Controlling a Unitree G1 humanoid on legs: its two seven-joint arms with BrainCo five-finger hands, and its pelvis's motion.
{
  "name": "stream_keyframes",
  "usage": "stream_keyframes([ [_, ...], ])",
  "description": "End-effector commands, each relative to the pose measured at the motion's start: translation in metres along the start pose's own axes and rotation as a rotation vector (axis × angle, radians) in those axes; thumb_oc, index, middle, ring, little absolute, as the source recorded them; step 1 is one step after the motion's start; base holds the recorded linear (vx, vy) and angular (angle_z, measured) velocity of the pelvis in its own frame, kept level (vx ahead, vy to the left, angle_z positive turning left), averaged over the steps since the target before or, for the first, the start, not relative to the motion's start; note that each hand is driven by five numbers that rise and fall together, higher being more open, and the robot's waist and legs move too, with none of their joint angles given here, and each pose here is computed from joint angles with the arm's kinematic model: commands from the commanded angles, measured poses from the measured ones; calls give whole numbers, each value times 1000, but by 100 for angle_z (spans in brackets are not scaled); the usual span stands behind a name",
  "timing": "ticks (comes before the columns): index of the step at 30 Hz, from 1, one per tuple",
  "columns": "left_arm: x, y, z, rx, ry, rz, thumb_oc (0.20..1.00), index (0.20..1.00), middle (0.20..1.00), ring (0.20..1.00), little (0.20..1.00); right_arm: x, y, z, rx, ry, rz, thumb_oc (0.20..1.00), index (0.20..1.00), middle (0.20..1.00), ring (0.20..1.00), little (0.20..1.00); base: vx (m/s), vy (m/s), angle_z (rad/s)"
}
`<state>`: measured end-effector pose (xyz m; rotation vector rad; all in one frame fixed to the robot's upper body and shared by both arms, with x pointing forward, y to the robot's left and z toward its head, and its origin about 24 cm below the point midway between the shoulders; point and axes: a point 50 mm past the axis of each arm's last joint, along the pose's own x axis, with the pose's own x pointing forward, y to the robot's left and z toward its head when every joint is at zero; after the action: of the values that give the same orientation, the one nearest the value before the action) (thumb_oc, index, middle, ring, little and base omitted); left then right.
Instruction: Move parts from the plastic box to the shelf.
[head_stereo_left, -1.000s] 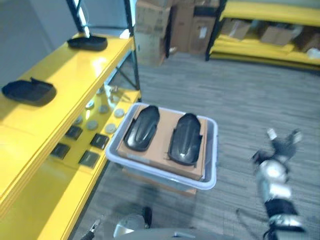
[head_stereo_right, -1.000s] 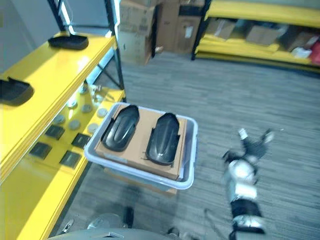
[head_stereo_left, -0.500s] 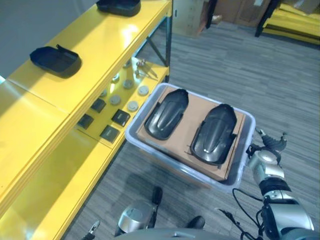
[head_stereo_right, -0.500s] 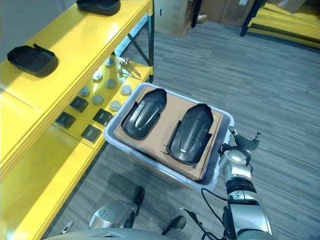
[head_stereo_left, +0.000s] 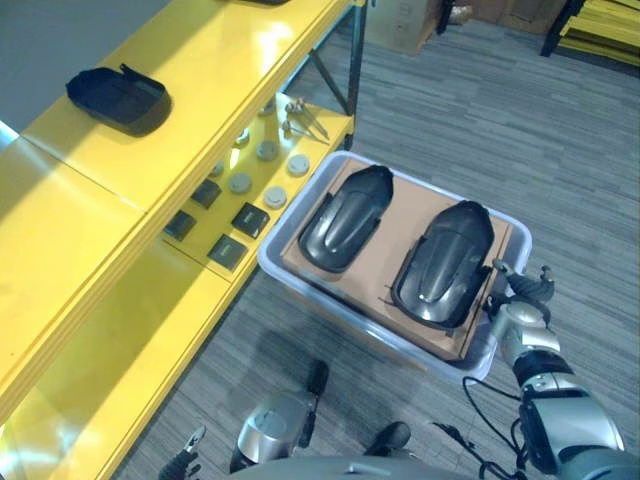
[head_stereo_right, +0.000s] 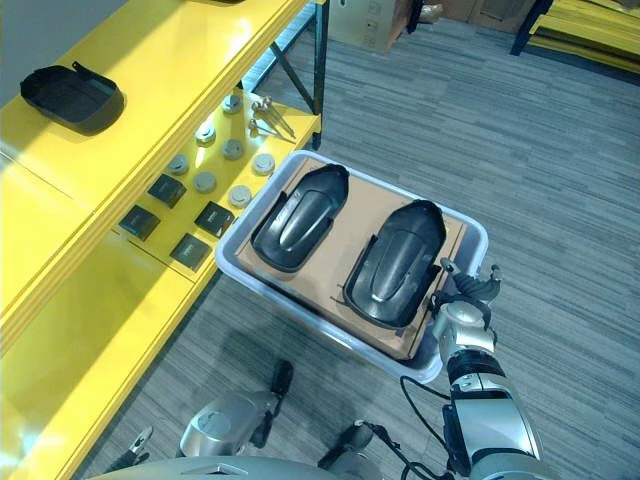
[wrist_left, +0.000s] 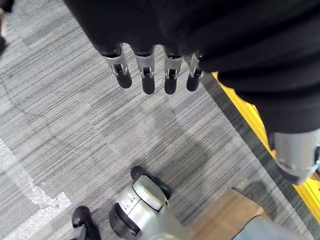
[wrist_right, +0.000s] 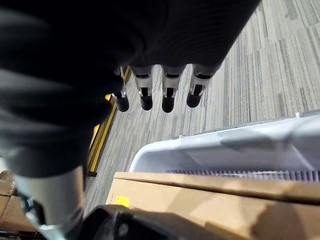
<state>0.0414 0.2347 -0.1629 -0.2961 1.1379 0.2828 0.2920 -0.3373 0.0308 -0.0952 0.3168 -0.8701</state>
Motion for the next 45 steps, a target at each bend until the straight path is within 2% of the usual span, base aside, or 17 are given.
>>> stream_keyframes([
  [1, 0, 3, 3, 31, -12, -2, 1000, 1000, 1000, 1000, 1000, 3, -1, 33, -58, -152, 37, 1000, 1000, 1000, 1000, 1000, 0, 0, 0],
  [20, 2, -7, 1, 33, 8, -46, 1000, 1000, 1000, 1000, 1000, -18, 40, -18, -261, 48, 243, 1000, 1000, 1000, 1000, 1000, -6, 9, 1],
  [27, 5, -14, 8, 18, -16, -68, 1000, 1000, 1000, 1000, 1000, -19, 40, -26, -345, 55, 218, 1000, 1000, 1000, 1000, 1000, -29, -2, 2],
  [36, 8, -22, 20, 14, -54, -94, 1000, 1000, 1000, 1000, 1000, -17, 19, -51, -384, 144, 96, 1000, 1000, 1000, 1000, 1000, -26, -20, 0],
  [37, 8, -22, 21, 15, -55, -96, 1000, 1000, 1000, 1000, 1000, -17, 19, -52, -387, 145, 93, 878, 878, 878, 878, 878, -34, -25, 0],
  [38, 9, -23, 23, 16, -58, -99, 1000, 1000, 1000, 1000, 1000, -17, 19, -53, -384, 147, 92, 470, 470, 470, 470, 470, -31, -20, 0],
  [39, 9, -24, 25, 18, -62, -101, 1000, 1000, 1000, 1000, 1000, -17, 19, -53, -387, 148, 91, 200, 200, 200, 200, 200, -36, -20, 0],
  [45, 10, -26, 30, 17, -76, -104, 1000, 1000, 1000, 1000, 1000, -15, 19, -47, -377, 133, 103, 200, 200, 200, 200, 200, -13, -4, 0],
])
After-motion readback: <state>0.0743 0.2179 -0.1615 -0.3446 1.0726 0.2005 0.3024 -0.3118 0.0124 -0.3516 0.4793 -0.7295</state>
